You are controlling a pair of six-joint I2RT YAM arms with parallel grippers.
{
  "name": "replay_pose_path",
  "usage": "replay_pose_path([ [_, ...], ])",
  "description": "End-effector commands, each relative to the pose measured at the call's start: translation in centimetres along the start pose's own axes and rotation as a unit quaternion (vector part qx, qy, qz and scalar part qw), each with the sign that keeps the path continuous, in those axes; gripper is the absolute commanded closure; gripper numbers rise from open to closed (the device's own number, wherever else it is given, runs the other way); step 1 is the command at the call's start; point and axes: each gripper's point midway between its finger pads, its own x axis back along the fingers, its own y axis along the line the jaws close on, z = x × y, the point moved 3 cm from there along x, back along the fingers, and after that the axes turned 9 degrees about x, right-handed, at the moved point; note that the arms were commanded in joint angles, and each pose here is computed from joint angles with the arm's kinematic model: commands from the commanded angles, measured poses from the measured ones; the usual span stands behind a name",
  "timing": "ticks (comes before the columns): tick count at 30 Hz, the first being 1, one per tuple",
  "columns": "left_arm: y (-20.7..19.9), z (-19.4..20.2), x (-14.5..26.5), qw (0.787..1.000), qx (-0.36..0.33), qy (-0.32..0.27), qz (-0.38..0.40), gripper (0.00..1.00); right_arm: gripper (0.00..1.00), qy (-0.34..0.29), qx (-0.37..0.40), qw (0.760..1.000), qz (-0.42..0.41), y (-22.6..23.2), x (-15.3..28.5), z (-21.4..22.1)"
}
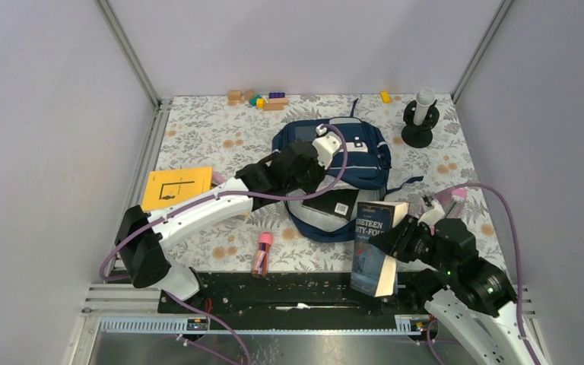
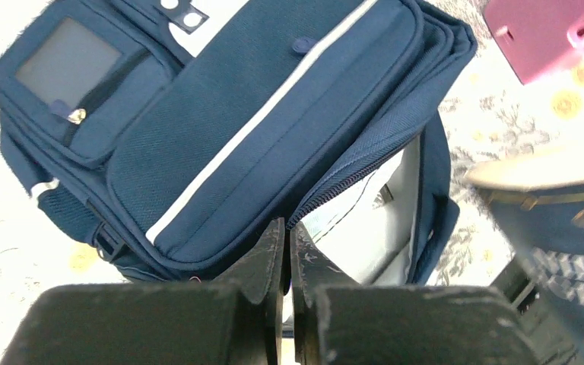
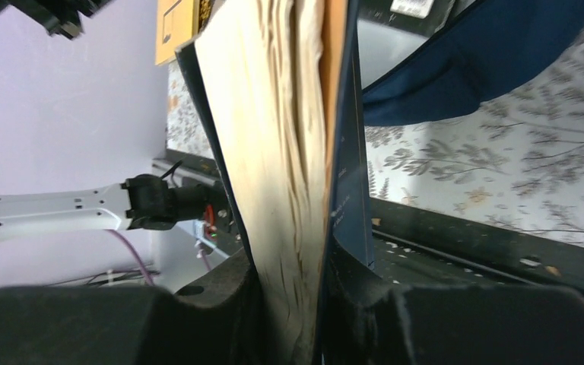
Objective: Pack the student bag
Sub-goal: Place the book in the student bag.
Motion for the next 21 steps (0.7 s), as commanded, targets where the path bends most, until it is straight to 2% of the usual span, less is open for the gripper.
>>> replay_pose_path([
  [1, 0.7, -8.0, 3.4, 0.988, 0.047, -0.14, -0.043, 1.0, 1.0, -0.008, -0.052, 0.991, -0.125, 4.8, -1.3, -1.9],
  [8, -0.2, -10.1, 5.0, 0.983, 0.068, -0.173, -0.008, 1.0, 1.0, -0.028, -0.062, 0.987, -0.143, 5.6, -3.7, -3.5],
  [11, -1.0, -10.2, 5.4, 0.983, 0.067, -0.169, 0.029, 1.0, 1.0, -0.043, -0.076, 0.986, -0.139, 5.4, -4.7, -4.1],
  [21, -0.5, -10.1, 6.3, 0.977, 0.102, -0.176, 0.063, 1.0, 1.0, -0.087, -0.106, 0.984, -0.116, 4.4, -8.3, -5.6],
])
